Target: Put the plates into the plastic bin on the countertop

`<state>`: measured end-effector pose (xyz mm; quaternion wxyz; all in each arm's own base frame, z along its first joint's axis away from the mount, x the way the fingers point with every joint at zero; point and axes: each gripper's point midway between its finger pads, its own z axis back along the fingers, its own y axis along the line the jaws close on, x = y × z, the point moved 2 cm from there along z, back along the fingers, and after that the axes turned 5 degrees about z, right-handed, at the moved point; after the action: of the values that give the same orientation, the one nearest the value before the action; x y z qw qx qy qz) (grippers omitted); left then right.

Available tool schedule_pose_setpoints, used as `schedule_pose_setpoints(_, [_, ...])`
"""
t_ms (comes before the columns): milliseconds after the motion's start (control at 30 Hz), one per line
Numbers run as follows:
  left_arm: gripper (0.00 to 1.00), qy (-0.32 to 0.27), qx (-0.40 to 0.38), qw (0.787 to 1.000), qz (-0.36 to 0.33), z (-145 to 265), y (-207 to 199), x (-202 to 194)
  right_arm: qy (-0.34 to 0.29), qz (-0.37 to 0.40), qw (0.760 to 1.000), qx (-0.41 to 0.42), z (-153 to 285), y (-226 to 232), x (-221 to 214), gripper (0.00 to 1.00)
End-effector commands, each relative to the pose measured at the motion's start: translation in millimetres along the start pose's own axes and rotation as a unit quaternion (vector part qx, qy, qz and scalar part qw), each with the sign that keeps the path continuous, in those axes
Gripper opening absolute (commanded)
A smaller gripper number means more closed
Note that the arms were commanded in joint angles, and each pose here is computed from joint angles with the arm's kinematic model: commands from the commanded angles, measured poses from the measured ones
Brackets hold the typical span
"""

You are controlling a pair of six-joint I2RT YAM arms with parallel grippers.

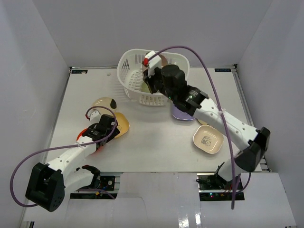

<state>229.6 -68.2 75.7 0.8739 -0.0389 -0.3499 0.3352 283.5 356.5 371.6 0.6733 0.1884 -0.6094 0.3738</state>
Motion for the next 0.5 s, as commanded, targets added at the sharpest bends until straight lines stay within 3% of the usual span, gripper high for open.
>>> schedule_pose_setpoints(0, [0.76,-0.029,0.001,1.0,0.009,-7,-6,11,0.054,0.044,0.997,-0.043,-55,-59,-42,0.08])
schedule_pose_setpoints(33, [0.74,-0.031,0.001,0.999,0.008,-8,-7,12,0.04,0.045,0.997,-0.041,-65,-69,-30,0.08])
schedule_pose_setpoints(100, [0.72,-0.033,0.002,0.999,0.001,-12,-9,12,0.074,0.058,0.995,-0.044,-96,-82,-58,0.08])
schedule_pose_setpoints(133, [0.7,-0.035,0.003,0.999,0.001,-12,-10,13,0.064,0.063,0.995,-0.053,-105,-90,-48,0.08])
schedule_pose_setpoints(267, [0.63,-0.032,0.013,0.999,-0.007,-19,-9,11,0.123,0.063,0.99,-0.026,-149,-94,-96,0.08])
schedule_pose_setpoints(467, [0.42,-0.028,0.017,0.999,-0.016,-24,-9,8,0.16,0.058,0.985,-0.005,-170,-85,-145,0.08])
